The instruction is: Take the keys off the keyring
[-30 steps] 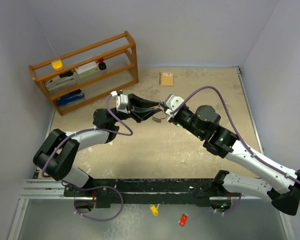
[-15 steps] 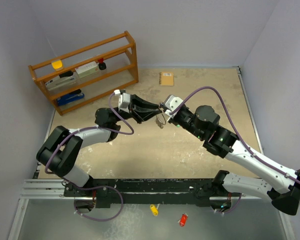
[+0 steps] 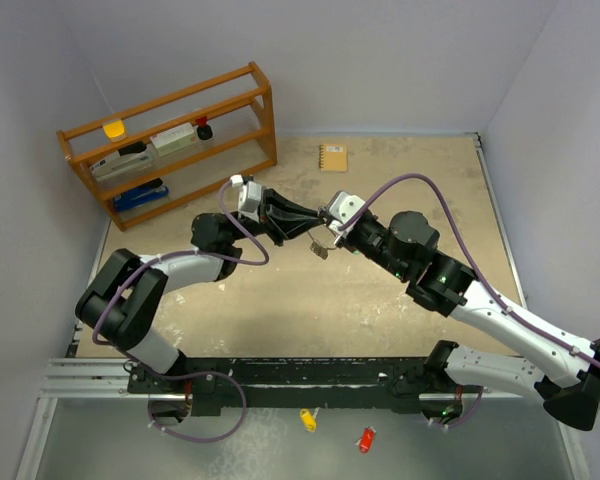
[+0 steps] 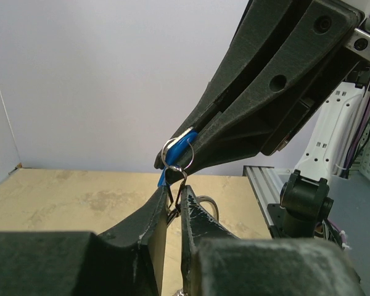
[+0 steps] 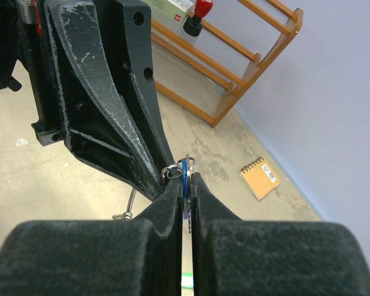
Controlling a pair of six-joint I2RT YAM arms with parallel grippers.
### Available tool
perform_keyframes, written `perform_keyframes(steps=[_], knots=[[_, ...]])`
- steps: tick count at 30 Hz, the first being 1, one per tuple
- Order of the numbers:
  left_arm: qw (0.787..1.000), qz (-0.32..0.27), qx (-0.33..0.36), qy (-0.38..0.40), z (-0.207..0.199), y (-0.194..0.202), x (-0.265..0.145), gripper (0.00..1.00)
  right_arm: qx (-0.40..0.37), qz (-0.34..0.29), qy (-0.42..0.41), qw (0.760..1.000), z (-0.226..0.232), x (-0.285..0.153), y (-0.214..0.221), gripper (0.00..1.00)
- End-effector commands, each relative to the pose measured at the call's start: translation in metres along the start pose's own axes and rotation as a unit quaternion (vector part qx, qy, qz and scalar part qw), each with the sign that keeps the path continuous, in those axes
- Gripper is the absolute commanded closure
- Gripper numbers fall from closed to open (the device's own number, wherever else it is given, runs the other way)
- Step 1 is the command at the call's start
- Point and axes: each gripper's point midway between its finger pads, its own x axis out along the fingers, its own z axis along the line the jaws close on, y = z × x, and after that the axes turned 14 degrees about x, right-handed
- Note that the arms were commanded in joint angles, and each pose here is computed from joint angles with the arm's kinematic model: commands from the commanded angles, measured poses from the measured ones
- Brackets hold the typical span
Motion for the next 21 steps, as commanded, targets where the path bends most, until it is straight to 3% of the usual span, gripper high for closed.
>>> perform_keyframes(steps=[1,3,14,21], knots=[[0.995,-0.062,0.069,0.041,-0.01,-0.039,0.007,0.94,0.002,-0.079,0.005,0.997,-0.006,-0.009,-0.052,1.0],[0.995,-0.06,0.064,0.043,-0.01,-0.038,0.007,1.0,0.002,-0.082,0.005,0.997,-0.006,-0.01,-0.053,1.0],[0.994,-0.062,0.075,0.043,-0.014,-0.043,0.005,1.0,-0.002,-0.081,0.009,0.997,-0.009,-0.01,-0.056,1.0],[0.994,-0.055,0.095,0.004,0.001,-0.054,-0.002,1.0,-0.008,-0.078,0.019,0.997,-0.013,-0.011,-0.056,1.0]])
